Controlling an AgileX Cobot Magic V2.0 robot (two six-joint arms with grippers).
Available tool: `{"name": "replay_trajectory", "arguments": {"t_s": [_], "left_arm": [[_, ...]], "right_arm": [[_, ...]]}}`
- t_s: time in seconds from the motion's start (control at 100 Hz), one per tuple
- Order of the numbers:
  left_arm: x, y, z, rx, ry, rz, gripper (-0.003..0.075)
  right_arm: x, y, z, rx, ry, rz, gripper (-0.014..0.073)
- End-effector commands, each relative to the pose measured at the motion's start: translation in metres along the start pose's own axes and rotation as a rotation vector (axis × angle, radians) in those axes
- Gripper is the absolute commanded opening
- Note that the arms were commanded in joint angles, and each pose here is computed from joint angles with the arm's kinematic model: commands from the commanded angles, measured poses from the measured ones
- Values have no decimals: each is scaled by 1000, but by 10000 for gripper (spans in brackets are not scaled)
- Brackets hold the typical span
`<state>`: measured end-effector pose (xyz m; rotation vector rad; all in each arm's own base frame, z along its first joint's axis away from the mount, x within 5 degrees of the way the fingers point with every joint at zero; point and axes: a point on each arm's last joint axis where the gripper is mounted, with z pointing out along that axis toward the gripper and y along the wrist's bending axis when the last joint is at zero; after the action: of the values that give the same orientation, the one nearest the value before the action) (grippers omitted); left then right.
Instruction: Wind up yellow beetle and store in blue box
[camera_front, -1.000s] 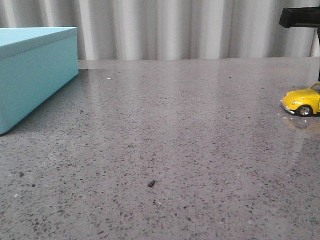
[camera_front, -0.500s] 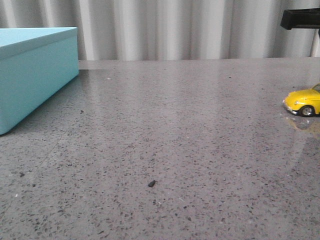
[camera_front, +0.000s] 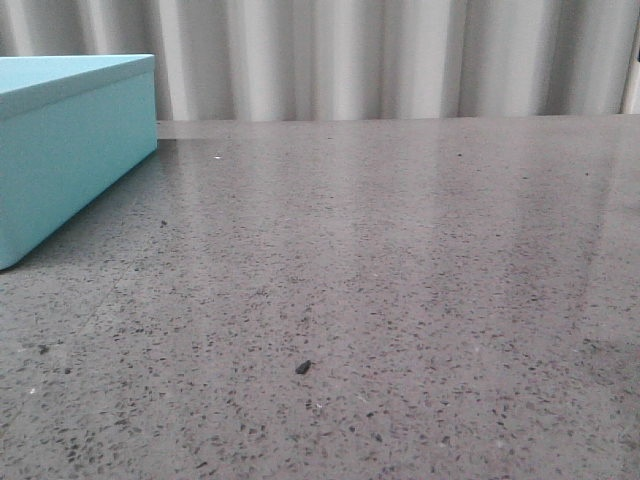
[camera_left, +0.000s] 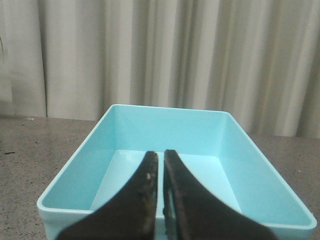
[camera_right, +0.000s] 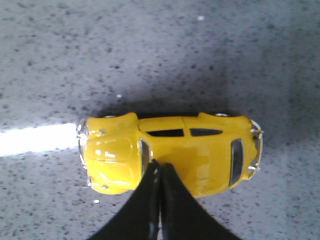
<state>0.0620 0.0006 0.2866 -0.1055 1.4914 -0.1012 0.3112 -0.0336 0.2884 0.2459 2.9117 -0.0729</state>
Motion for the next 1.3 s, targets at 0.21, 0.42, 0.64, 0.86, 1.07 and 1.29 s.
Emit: {"name": "replay_trajectory", "arguments": {"t_s": [0.21, 0.42, 0.64, 0.86, 1.07, 1.29], "left_arm": [[-18, -2, 1, 14, -89, -13, -21], [-18, -2, 1, 14, -89, -13, -21], [-18, -2, 1, 14, -89, -13, -21], [-18, -2, 1, 14, -89, -13, -21], [-17, -2, 1, 13, -87, -13, -21], [-17, -2, 1, 13, -87, -13, -21]], "right_arm": [[-3, -33, -9, 73, -38, 70, -61], [-4, -35, -16, 69, -66, 78, -61], [3, -28, -81, -24, -243, 108, -61], [23, -23, -133, -99, -416, 90, -61], [32, -20, -144, -129, -444, 94, -61], [32, -19, -145, -147, -444, 91, -61]]}}
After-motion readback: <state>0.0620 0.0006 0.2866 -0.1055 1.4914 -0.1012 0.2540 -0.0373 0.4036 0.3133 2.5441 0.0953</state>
